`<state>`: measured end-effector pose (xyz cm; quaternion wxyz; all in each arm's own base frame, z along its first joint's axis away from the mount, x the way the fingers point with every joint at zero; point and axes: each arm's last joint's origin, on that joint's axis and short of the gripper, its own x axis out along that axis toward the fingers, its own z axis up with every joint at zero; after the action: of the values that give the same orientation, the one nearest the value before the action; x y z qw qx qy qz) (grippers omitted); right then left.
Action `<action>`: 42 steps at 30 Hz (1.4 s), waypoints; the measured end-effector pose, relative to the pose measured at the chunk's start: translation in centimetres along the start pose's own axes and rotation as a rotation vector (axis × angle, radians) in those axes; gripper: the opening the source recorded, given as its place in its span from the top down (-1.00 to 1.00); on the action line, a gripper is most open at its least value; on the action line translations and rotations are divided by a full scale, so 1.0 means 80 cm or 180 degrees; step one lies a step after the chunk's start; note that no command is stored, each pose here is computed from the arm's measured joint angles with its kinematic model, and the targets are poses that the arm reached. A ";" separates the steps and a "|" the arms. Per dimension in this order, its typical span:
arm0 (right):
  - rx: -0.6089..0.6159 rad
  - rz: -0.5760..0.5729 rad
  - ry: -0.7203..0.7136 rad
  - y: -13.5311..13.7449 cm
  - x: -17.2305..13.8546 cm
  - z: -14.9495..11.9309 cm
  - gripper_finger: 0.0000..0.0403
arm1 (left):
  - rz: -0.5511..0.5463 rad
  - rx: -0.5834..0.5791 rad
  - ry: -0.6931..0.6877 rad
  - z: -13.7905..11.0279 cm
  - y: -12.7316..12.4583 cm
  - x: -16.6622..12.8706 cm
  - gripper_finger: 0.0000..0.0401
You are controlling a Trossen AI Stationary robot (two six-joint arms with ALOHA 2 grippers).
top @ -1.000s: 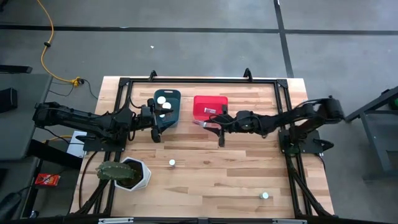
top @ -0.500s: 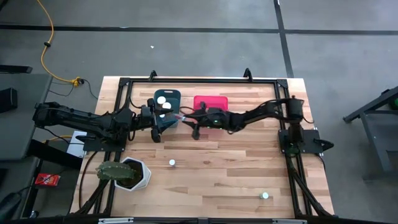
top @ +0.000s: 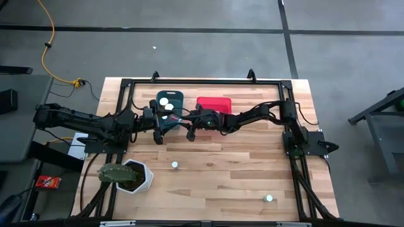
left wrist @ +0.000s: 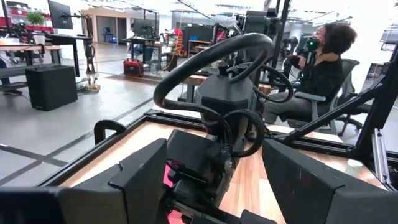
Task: Pick and place medicine bottles into bin by pill shape (circle, oval)
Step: Put the right blue capsule bottle into the blue bin, then put the blue capsule bottle into the blue bin
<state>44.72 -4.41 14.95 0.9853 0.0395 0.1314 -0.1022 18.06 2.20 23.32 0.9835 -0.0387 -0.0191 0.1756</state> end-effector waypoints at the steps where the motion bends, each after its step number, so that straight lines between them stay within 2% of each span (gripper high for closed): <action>1: 0.0002 0.0004 0.0001 0.000 0.000 0.000 0.44 | 0.0000 -0.0001 0.0000 0.000 0.000 0.000 -0.26; 8: 0.0179 0.0187 0.0029 0.003 0.000 -0.001 0.43 | 0.0000 -0.0001 0.0000 0.000 0.000 0.000 -0.26; 17: 0.0238 0.0193 0.0052 0.003 0.000 -0.002 0.41 | 0.0000 -0.0001 0.0000 0.000 0.000 0.000 -0.26; 26: 0.0239 0.0179 0.0041 0.003 0.000 -0.002 0.00 | 0.0000 0.0000 -0.0001 0.000 0.000 0.000 -0.26; 31: -0.0011 0.0159 0.0201 0.003 -0.007 0.003 -0.09 | 0.0000 0.0002 0.0001 0.000 0.000 0.000 -0.26; 35: -0.0303 0.0019 0.0568 0.004 -0.032 0.014 -0.09 | 0.0003 0.0015 0.0047 -0.002 0.000 0.000 -0.26; 37: -0.0410 -0.0148 0.0622 0.005 -0.053 0.007 -0.09 | 0.0005 0.0023 0.0075 -0.003 0.000 0.000 -0.26; 39: -0.0481 -0.0327 0.0525 0.008 -0.081 -0.001 -0.09 | 0.0006 0.0025 0.0080 -0.003 0.000 0.000 -0.26; 42: -0.0477 -0.0469 0.0131 0.008 -0.136 -0.001 -0.09 | 0.0005 0.0025 0.0078 -0.003 0.000 0.000 -0.26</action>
<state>34.57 -1.71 17.82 0.9724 -0.0420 0.1614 -0.1633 18.07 2.20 23.07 0.9837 -0.0371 -0.0064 0.1760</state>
